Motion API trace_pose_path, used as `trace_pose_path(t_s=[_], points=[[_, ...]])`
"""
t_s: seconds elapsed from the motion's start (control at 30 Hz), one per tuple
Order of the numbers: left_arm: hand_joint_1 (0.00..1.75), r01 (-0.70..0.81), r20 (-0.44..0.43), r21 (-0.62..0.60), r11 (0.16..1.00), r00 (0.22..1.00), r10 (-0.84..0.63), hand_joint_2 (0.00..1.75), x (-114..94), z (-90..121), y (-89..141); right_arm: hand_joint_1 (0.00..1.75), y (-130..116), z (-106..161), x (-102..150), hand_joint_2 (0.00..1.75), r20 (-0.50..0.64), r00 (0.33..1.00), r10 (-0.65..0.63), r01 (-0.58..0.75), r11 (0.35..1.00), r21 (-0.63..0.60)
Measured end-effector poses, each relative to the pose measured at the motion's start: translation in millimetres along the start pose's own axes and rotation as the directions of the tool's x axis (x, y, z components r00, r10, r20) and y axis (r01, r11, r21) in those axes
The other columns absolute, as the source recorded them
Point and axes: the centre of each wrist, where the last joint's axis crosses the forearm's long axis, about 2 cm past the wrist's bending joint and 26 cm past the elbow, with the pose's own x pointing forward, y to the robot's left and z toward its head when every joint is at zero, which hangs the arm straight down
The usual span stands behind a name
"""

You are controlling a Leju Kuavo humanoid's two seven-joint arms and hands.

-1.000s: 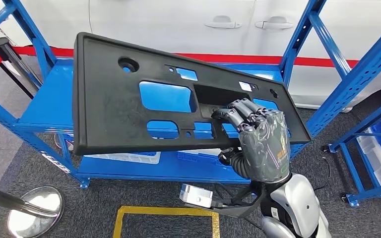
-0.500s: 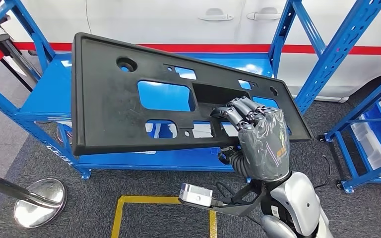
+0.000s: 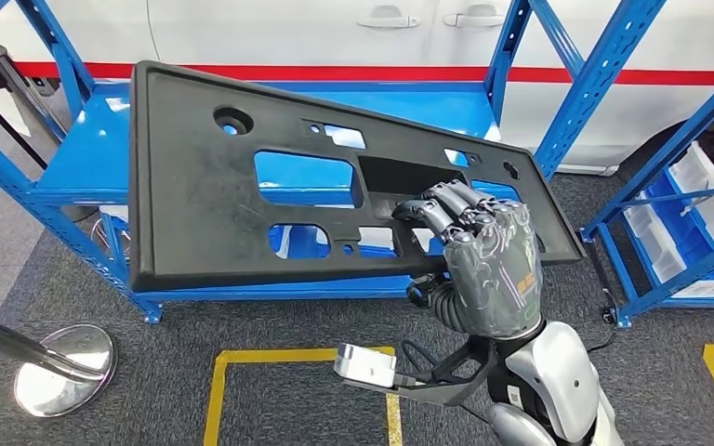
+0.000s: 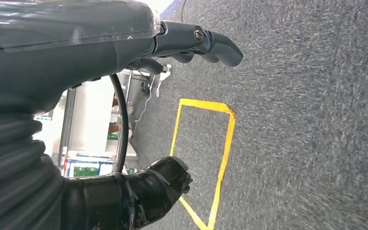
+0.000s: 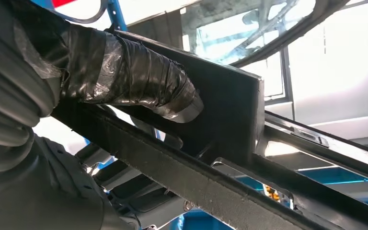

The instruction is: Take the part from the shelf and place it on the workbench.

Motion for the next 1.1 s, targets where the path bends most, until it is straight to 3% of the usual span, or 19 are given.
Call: trace_pose_path(t_s=[1.1], points=[[0.00,-0.002,0.001,-0.004,1.000,1.000,0.002,1.75,1,0,-2,1.75,11,-5,-6,1.75,-0.038,0.997,-0.072,0.075,0.992,0.099]])
